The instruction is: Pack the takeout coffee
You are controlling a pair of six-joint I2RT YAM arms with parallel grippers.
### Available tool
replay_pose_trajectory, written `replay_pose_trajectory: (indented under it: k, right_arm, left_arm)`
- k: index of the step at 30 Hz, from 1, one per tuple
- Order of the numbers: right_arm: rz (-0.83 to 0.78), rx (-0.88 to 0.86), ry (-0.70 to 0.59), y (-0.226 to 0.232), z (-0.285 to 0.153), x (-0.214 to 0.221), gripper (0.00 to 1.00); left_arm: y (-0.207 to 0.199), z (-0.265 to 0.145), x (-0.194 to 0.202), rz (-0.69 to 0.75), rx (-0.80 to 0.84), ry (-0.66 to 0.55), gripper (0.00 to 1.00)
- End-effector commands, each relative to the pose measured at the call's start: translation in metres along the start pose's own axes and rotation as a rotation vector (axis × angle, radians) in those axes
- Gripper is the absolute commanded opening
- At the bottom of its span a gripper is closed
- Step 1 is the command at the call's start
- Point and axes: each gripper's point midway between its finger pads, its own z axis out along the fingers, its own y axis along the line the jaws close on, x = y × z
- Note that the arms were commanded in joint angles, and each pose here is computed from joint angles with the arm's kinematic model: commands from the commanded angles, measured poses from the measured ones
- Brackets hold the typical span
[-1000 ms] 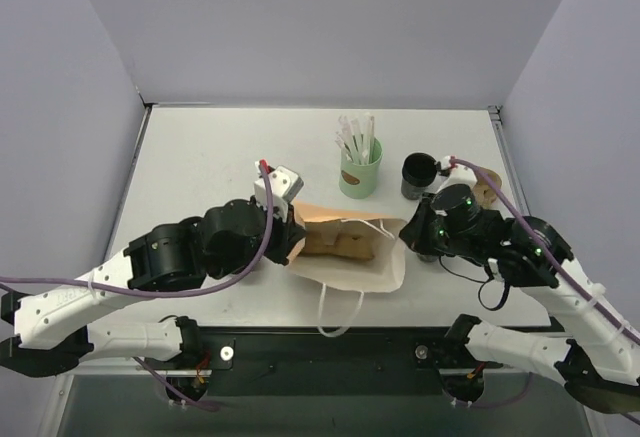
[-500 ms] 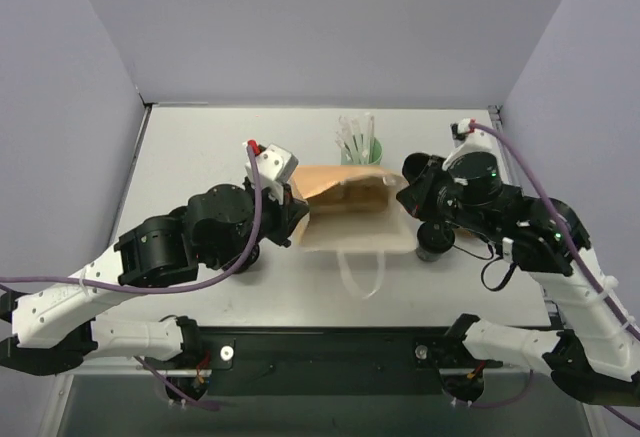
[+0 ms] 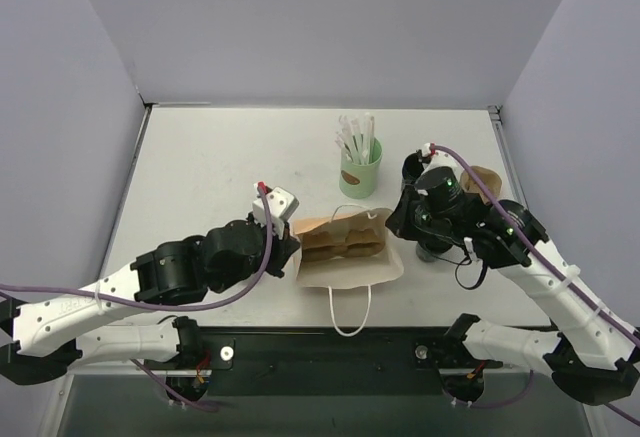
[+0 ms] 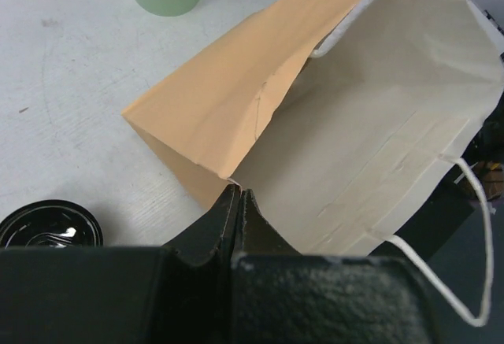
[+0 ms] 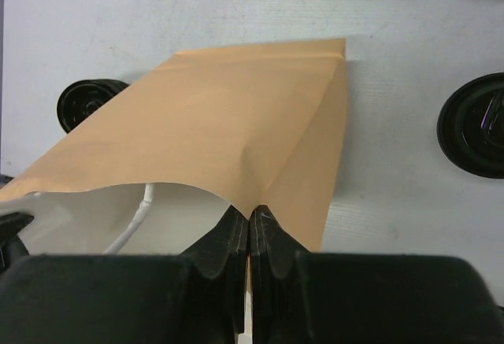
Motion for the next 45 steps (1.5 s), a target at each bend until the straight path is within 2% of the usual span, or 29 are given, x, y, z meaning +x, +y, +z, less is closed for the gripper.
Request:
replay_pose_trajectory:
  k: [1,3,6,9,14,18,19,20,21,22,23,24,25,26,27,28,30,33,36,40,41,43,44,45]
  right_arm:
    - [-0.096,-0.150,-0.108,0.021,-0.019,-0.014,0.00]
    - [-0.181,-0.226,-0.261,0.034,-0.041,-0.047,0.00]
    - [-0.221,-0.263,-0.397,0.045,-0.060,-0.079,0.00]
    - [-0.253,-0.264,-0.399,0.043,-0.054,-0.074,0.00]
    - [-0.220,-0.269,-0.383,0.036,-0.052,-0.060,0.00]
    - [-0.164,-0.187,-0.370,0.023,-0.046,-0.063,0.00]
    - [-0.132,-0.178,-0.373,0.024,-0.054,-0.073,0.00]
    - [-0.096,-0.186,-0.393,0.036,-0.080,-0.103,0.00]
    - [-0.045,-0.229,-0.425,0.048,-0.107,-0.127,0.00]
    - [-0.034,-0.268,-0.423,0.061,-0.123,-0.139,0.00]
    - [-0.050,-0.261,-0.372,0.069,-0.120,-0.140,0.00]
    - [-0.064,-0.216,-0.302,0.064,-0.096,-0.121,0.00]
    - [-0.065,-0.162,-0.240,0.055,-0.069,-0.096,0.00]
    - [-0.082,-0.132,-0.142,0.036,-0.019,-0.045,0.00]
    - [-0.050,-0.160,-0.135,0.033,-0.013,-0.035,0.00]
    - [-0.006,-0.179,-0.134,0.031,-0.013,-0.029,0.00]
    - [-0.014,-0.240,-0.188,0.038,-0.030,-0.040,0.00]
    - [-0.082,-0.218,-0.190,0.040,-0.034,-0.051,0.00]
    - [-0.096,-0.229,-0.224,0.044,-0.039,-0.059,0.00]
    - [-0.084,-0.234,-0.249,0.041,-0.047,-0.063,0.00]
    - [-0.092,-0.239,-0.268,0.041,-0.053,-0.067,0.00]
    - [-0.105,-0.246,-0.324,0.045,-0.072,-0.088,0.00]
    - [-0.095,-0.323,-0.436,0.067,-0.119,-0.130,0.00]
    - [-0.126,-0.341,-0.463,0.074,-0.136,-0.142,0.00]
  left_arm:
    - [-0.017,-0.018,-0.039,-0.002,0.117,-0.172,0.00]
    - [-0.013,-0.031,-0.074,0.106,0.096,-0.278,0.00]
    - [-0.004,-0.030,-0.091,0.233,0.030,-0.310,0.00]
    - [-0.007,-0.022,-0.085,0.264,0.031,-0.278,0.00]
    - [-0.011,-0.018,-0.071,0.192,0.061,-0.266,0.00]
    - [-0.008,-0.020,-0.075,0.180,0.040,-0.269,0.00]
    - [-0.013,-0.021,-0.088,0.193,0.041,-0.282,0.00]
    - [-0.017,-0.029,-0.112,0.201,0.041,-0.314,0.00]
    - [-0.018,-0.080,-0.184,0.157,0.051,-0.444,0.00]
    - [-0.027,-0.066,-0.196,0.168,0.026,-0.402,0.00]
    - [-0.025,-0.066,-0.198,0.156,0.017,-0.367,0.00]
    - [-0.006,-0.031,-0.156,0.150,-0.047,-0.217,0.00]
    - [-0.004,-0.025,-0.131,0.124,-0.004,-0.173,0.00]
    - [-0.011,-0.015,-0.100,0.105,0.070,-0.128,0.00]
    - [-0.023,-0.017,-0.111,0.023,0.135,-0.241,0.00]
    - [-0.012,-0.024,-0.090,-0.003,0.141,-0.270,0.00]
    - [-0.002,-0.030,-0.093,-0.007,0.112,-0.322,0.00]
    - [0.002,-0.025,-0.094,0.042,0.081,-0.277,0.00]
    - [-0.004,-0.020,-0.096,0.041,0.105,-0.294,0.00]
    - [-0.008,-0.011,-0.076,0.058,0.123,-0.245,0.00]
    - [-0.008,-0.013,-0.080,0.067,0.127,-0.258,0.00]
    - [-0.013,-0.022,-0.113,0.163,0.125,-0.321,0.00]
    - [-0.016,-0.032,-0.140,0.201,0.115,-0.359,0.00]
    - [-0.018,-0.080,-0.200,0.203,0.121,-0.466,0.00]
